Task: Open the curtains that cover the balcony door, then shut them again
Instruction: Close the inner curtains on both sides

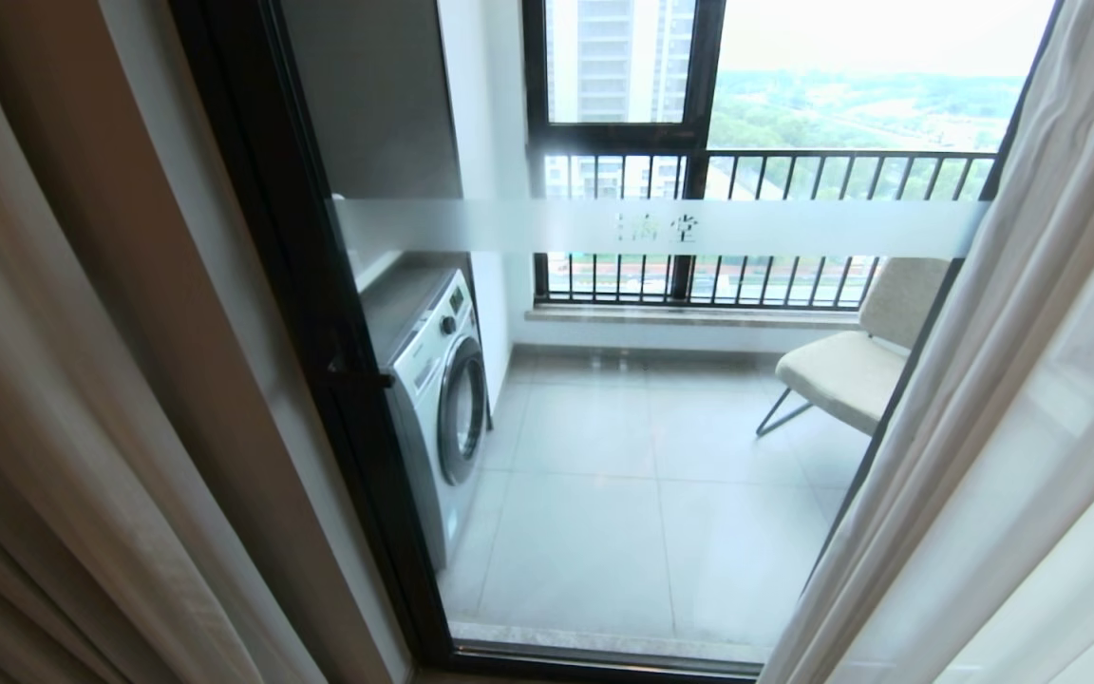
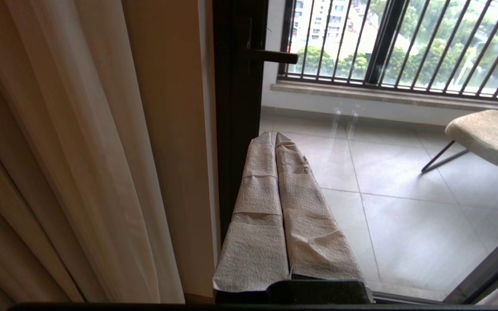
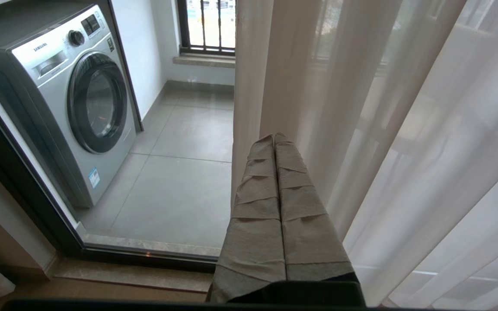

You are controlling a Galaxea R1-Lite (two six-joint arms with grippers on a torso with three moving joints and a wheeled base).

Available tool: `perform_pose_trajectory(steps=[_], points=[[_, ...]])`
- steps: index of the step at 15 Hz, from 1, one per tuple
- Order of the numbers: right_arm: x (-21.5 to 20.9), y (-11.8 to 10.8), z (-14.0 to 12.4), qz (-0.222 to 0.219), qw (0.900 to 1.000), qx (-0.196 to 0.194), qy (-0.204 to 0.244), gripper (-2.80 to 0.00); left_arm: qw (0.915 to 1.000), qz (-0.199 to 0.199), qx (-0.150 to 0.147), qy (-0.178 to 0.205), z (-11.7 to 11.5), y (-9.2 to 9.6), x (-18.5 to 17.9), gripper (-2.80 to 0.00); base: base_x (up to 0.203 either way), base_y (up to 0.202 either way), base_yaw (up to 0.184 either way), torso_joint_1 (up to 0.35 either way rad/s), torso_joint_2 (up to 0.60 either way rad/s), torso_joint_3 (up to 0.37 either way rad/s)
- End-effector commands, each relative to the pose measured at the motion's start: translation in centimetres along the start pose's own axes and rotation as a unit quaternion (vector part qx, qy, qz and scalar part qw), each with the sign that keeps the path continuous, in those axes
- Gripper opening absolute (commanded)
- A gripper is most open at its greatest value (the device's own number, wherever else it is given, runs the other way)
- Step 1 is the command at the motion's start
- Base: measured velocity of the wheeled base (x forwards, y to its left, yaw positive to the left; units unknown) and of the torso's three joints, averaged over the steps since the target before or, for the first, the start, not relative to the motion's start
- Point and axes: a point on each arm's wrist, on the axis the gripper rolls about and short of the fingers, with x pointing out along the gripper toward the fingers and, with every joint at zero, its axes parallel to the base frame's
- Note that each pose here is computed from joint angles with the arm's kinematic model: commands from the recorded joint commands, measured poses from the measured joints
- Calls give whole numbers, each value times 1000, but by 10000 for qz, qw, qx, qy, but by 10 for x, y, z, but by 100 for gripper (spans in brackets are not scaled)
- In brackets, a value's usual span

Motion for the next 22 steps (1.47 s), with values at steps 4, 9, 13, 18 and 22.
perform_pose_trajectory(steps=[4,9,13,18,22], points=[[0,0,0,2,10000,1,1,-280,10000,4,3,-6,0,0,0,-280,0,0,0,0,0,0],[0,0,0,2,10000,-5,1,-280,10000,4,-5,-6,0,0,0,-280,0,0,0,0,0,0],[0,0,0,2,10000,1,1,-280,10000,4,-5,-6,0,0,0,-280,0,64,-1,3,0,1],[0,0,0,2,10000,3,1,-280,10000,4,-5,-3,0,0,0,-280,0,190,-1,2,0,2],[0,0,0,2,10000,-5,1,-280,10000,4,-5,-6,0,0,0,-280,0,109,0,2,3,2]])
